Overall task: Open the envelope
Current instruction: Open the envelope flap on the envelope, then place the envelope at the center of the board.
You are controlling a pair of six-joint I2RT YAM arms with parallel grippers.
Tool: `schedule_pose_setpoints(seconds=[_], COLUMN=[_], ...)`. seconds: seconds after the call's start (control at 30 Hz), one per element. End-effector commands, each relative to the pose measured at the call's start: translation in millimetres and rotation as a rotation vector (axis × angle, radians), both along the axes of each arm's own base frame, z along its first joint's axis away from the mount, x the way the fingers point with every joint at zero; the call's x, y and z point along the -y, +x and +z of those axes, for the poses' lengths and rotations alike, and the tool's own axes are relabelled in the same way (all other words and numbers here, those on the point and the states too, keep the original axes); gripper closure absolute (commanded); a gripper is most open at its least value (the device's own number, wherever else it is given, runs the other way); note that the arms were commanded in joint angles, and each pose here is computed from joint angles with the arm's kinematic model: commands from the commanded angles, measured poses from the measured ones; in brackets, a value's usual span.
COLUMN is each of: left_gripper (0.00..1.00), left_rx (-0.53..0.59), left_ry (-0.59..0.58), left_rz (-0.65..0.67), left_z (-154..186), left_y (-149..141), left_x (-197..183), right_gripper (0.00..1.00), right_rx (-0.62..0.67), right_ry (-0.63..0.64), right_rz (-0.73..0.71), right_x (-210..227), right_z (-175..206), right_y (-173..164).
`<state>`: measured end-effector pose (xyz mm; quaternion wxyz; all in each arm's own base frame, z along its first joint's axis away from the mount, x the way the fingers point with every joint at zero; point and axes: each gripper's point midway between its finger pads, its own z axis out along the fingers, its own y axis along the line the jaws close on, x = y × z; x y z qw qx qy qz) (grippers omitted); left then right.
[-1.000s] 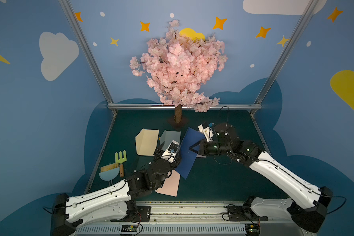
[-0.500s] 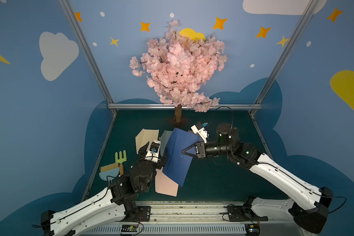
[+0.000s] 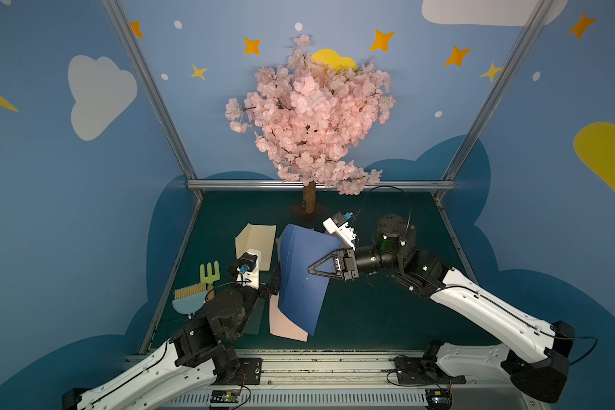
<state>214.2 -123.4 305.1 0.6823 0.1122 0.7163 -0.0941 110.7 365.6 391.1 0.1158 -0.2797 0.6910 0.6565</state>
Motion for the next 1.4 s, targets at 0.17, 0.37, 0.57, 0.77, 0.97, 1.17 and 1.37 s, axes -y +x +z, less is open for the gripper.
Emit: schedule_pose_setpoints(seconds=[0.17, 0.37, 0.57, 0.77, 0.97, 1.17, 1.37], left_gripper=[0.11, 0.11, 0.10, 0.09, 0.07, 0.04, 0.03], left_rx=[0.025, 0.043, 0.053, 0.035, -0.030, -0.159, -0.238], left_ry=[-0.196, -0.245, -0.268, -0.245, -0.220, -0.219, -0.307], left_rz=[-0.206, -0.170, -0.129, -0.106, -0.136, -0.343, -0.460], left_z=[22, 29, 31, 31, 21, 14, 21], left_y=[-23, -28, -34, -35, -34, -48, -68], left_x=[16, -1, -21, -28, -17, 24, 33], right_gripper=[1.00, 1.00, 1.00, 1.00, 1.00, 1.00, 1.00], right_rx=[-0.004, -0.010, -0.022, -0.043, -0.055, -0.025, -0.004], right_ry=[0.010, 0.001, -0.021, -0.080, -0.114, -0.096, -0.083], right_rz=[-0.001, -0.023, -0.066, -0.081, -0.079, -0.063, -0.041], right_x=[-6, -3, 14, 34, 45, 49, 51], right_z=[-9, -15, -23, -36, -44, -34, -30], right_y=[8, 15, 30, 42, 50, 49, 46])
